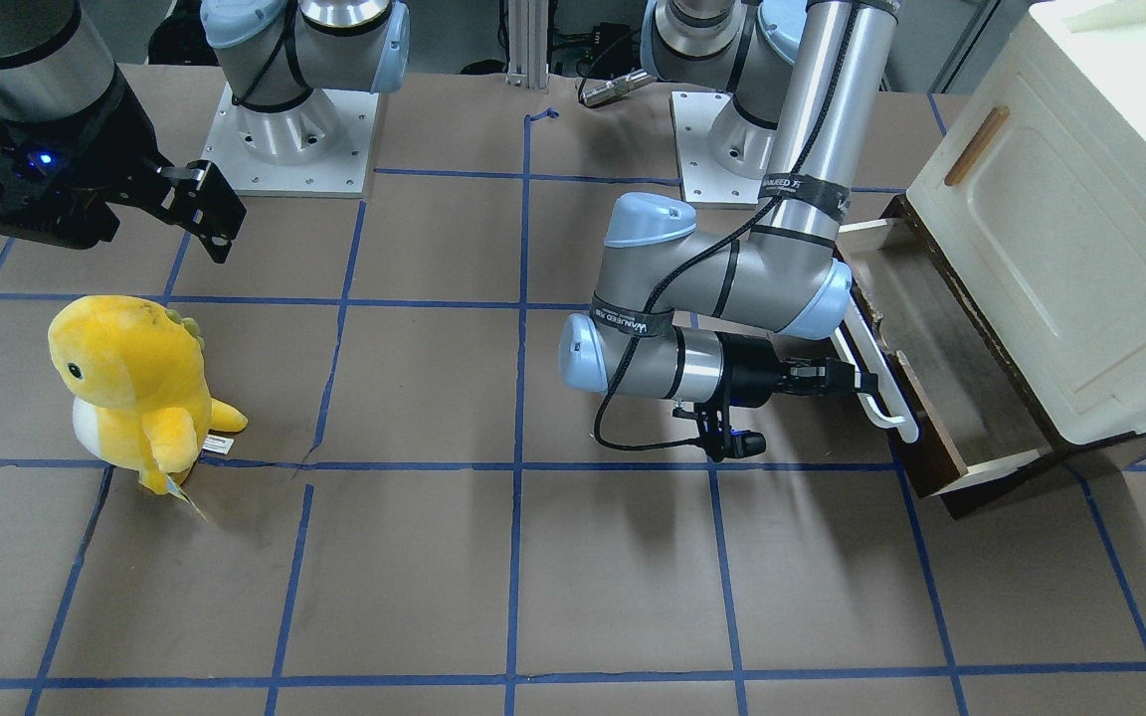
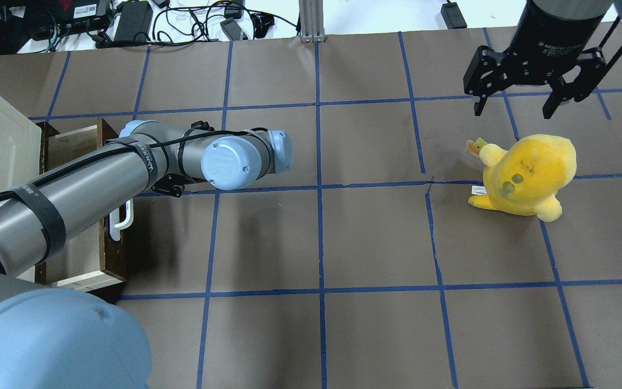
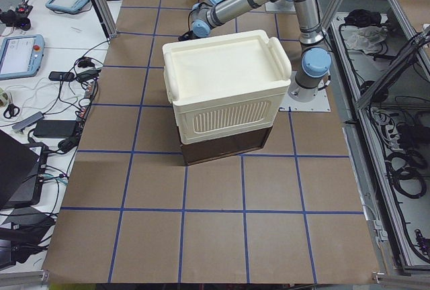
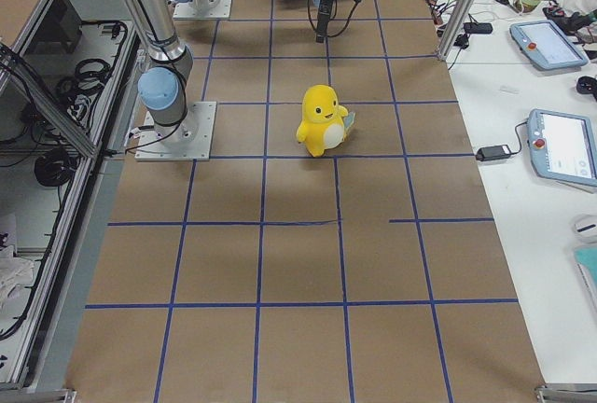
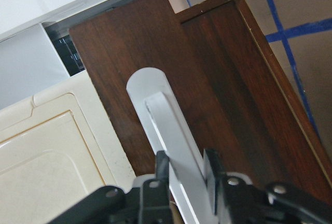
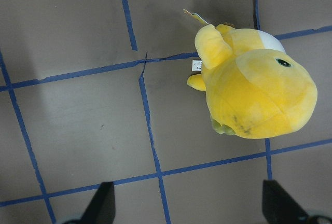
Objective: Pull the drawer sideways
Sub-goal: 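Pull the handle with the left gripper, sliding the drawer out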
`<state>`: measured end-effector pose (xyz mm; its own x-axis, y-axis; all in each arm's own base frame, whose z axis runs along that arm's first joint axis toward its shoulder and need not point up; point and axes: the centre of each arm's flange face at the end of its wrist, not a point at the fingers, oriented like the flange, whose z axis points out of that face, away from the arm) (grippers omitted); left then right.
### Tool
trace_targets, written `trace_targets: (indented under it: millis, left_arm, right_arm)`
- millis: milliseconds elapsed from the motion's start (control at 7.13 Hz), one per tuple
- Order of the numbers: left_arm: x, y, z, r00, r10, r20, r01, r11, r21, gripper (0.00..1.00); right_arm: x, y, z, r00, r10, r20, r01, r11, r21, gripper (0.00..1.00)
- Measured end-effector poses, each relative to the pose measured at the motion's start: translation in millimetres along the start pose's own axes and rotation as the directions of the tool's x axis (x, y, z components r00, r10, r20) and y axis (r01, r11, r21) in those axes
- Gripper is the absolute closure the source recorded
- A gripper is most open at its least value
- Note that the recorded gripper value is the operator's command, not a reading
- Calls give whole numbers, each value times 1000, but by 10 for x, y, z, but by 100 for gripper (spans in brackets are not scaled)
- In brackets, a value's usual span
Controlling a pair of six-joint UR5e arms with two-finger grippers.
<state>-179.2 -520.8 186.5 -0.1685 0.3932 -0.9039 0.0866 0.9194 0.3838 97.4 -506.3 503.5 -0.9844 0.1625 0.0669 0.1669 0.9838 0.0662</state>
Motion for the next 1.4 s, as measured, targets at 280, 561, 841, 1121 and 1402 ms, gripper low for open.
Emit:
trace_targets:
  millis: [280, 561, 841, 1121, 1402]
  left_arm:
    - [6, 4, -32, 1000, 0, 2, 0, 1000, 5, 86]
    - [13, 10, -48, 1000, -1, 3, 1, 1000, 8, 86]
    - [31, 24, -101, 1000, -6, 7, 6, 1000, 17, 86]
    - [33, 29, -126, 1000, -8, 8, 8, 1000, 22, 9]
    - [-34, 46, -147, 999, -37, 1, 37, 999, 28, 0]
  right_arm:
    - [-1, 1, 1, 1000, 0, 0, 0, 1000, -1, 0]
    - [-1, 1, 1, 1000, 0, 0, 0, 1000, -1, 0]
    - [-1, 0, 0, 1000, 0, 0, 0, 1000, 0, 0]
    - [0, 0, 0, 1000, 0, 0, 0, 1000, 0, 0]
    - [1, 0, 0, 1000, 0, 0, 0, 1000, 0, 0]
